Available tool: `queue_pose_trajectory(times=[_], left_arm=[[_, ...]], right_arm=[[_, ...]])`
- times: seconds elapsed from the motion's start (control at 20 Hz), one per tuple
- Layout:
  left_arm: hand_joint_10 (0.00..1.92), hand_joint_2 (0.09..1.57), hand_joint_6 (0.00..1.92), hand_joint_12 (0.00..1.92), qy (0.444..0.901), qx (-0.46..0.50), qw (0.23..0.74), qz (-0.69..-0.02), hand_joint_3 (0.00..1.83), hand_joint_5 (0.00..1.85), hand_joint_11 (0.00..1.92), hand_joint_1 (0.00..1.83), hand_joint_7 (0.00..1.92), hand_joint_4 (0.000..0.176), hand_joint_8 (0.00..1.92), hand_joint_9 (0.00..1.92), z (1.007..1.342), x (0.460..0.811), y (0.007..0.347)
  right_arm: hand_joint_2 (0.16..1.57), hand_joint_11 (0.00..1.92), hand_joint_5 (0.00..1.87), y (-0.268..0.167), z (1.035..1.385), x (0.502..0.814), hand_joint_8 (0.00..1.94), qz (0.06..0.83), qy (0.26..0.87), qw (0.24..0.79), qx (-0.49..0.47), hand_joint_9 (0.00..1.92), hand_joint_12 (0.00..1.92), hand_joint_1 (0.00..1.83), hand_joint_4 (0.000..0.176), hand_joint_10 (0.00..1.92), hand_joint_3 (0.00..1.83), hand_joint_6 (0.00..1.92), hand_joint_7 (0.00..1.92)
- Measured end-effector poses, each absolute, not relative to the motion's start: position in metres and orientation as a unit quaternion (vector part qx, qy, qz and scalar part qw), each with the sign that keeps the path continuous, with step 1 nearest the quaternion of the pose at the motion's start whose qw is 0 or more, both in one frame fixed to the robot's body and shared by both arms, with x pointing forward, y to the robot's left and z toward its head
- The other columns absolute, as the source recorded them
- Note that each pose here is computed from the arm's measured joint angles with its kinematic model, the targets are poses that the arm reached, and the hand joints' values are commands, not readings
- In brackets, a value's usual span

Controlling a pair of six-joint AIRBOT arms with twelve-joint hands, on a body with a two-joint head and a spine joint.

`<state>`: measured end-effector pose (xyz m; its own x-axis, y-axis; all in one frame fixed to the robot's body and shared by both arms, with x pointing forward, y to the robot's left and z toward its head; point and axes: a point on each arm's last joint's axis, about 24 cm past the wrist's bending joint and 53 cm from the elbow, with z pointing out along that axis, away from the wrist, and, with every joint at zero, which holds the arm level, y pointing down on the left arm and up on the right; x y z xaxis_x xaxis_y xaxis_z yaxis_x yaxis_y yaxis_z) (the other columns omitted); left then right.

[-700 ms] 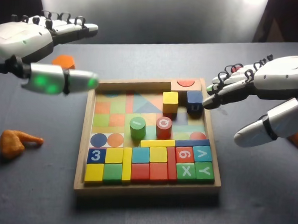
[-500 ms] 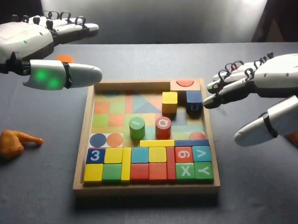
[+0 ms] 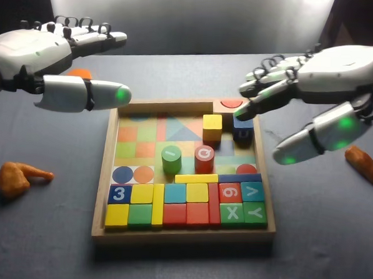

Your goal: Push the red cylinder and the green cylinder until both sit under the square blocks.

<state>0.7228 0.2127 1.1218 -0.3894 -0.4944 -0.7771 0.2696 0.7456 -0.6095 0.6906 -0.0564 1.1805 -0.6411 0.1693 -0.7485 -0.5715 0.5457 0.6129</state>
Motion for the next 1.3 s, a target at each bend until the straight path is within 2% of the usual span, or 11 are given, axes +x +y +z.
queue_pose_trajectory(times=[0.1, 0.15, 0.2, 0.25, 0.35, 0.45, 0.55, 0.6, 0.65, 0.9, 1.3], left_arm=[[0.00, 1.04, 0.00, 0.40, 0.757, -0.079, 0.550, -0.344, 0.00, 0.07, 0.00, 0.00, 0.01, 0.144, 0.00, 0.05, 1.122, 0.729, 0.216], [0.00, 1.05, 0.00, 0.39, 0.756, -0.083, 0.551, -0.343, 0.01, 0.08, 0.00, 0.00, 0.01, 0.130, 0.00, 0.05, 1.123, 0.732, 0.218], [0.00, 1.06, 0.00, 0.40, 0.758, -0.084, 0.549, -0.343, 0.01, 0.08, 0.00, 0.00, 0.01, 0.130, 0.00, 0.05, 1.122, 0.732, 0.219], [0.00, 1.06, 0.00, 0.32, 0.758, -0.086, 0.548, -0.343, 0.00, 0.07, 0.00, 0.00, 0.00, 0.130, 0.00, 0.02, 1.120, 0.733, 0.218], [0.00, 1.06, 0.00, 0.25, 0.761, -0.086, 0.544, -0.343, 0.00, 0.06, 0.00, 0.00, 0.00, 0.141, 0.00, 0.02, 1.116, 0.732, 0.215], [0.00, 1.07, 0.01, 0.25, 0.762, -0.086, 0.542, -0.344, 0.01, 0.07, 0.00, 0.00, 0.00, 0.124, 0.00, 0.02, 1.115, 0.732, 0.214], [0.00, 1.06, 0.00, 0.10, 0.761, -0.086, 0.543, -0.343, 0.00, 0.07, 0.00, 0.00, 0.00, 0.122, 0.00, 0.00, 1.116, 0.733, 0.215], [0.00, 1.06, 0.00, 0.08, 0.761, -0.088, 0.543, -0.344, 0.00, 0.07, 0.00, 0.00, 0.00, 0.132, 0.00, 0.00, 1.116, 0.733, 0.216], [0.00, 1.06, 0.00, 0.07, 0.761, -0.089, 0.543, -0.342, 0.00, 0.06, 0.00, 0.00, 0.00, 0.140, 0.00, 0.00, 1.116, 0.734, 0.217], [0.00, 1.08, 0.00, 0.10, 0.761, -0.090, 0.542, -0.343, 0.00, 0.06, 0.00, 0.00, 0.00, 0.132, 0.00, 0.00, 1.115, 0.734, 0.216], [0.00, 1.06, 0.00, 0.05, 0.762, -0.091, 0.542, -0.342, 0.00, 0.06, 0.00, 0.00, 0.00, 0.143, 0.00, 0.00, 1.115, 0.734, 0.217]], right_arm=[[1.04, 0.00, 0.43, -0.042, 1.178, 0.685, 0.01, 0.462, 0.781, 0.394, -0.148, 0.00, 0.35, 0.26, 0.137, 0.00, 0.00, 0.00, 0.09], [1.03, 0.00, 0.44, -0.038, 1.175, 0.683, 0.00, 0.458, 0.782, 0.392, -0.159, 0.00, 0.28, 0.24, 0.139, 0.00, 0.00, 0.00, 0.10], [1.03, 0.00, 0.45, -0.035, 1.173, 0.684, 0.00, 0.460, 0.783, 0.387, -0.156, 0.00, 0.27, 0.25, 0.132, 0.00, 0.00, 0.01, 0.10], [1.03, 0.00, 0.42, -0.034, 1.172, 0.686, 0.00, 0.459, 0.784, 0.387, -0.157, 0.00, 0.19, 0.25, 0.152, 0.00, 0.00, 0.00, 0.08], [1.03, 0.00, 0.44, -0.031, 1.168, 0.687, 0.00, 0.457, 0.787, 0.385, -0.157, 0.00, 0.21, 0.25, 0.157, 0.00, 0.00, 0.00, 0.09], [1.03, 0.00, 0.43, -0.025, 1.163, 0.687, 0.00, 0.458, 0.789, 0.379, -0.158, 0.00, 0.16, 0.23, 0.174, 0.00, 0.00, 0.00, 0.08], [1.03, 0.00, 0.45, -0.019, 1.157, 0.686, 0.00, 0.459, 0.790, 0.373, -0.161, 0.00, 0.14, 0.26, 0.176, 0.00, 0.00, 0.00, 0.08], [1.03, 0.00, 0.45, -0.017, 1.157, 0.686, 0.00, 0.459, 0.790, 0.373, -0.161, 0.00, 0.13, 0.25, 0.176, 0.00, 0.00, 0.00, 0.08], [1.03, 0.00, 0.44, -0.015, 1.157, 0.686, 0.00, 0.460, 0.790, 0.372, -0.162, 0.00, 0.11, 0.24, 0.176, 0.00, 0.00, 0.00, 0.07], [1.03, 0.00, 0.45, -0.009, 1.155, 0.689, 0.00, 0.460, 0.790, 0.372, -0.161, 0.00, 0.10, 0.25, 0.176, 0.00, 0.00, 0.00, 0.07], [1.04, 0.00, 0.43, -0.005, 1.147, 0.694, 0.00, 0.454, 0.793, 0.373, -0.160, 0.00, 0.04, 0.26, 0.176, 0.00, 0.00, 0.00, 0.06]])
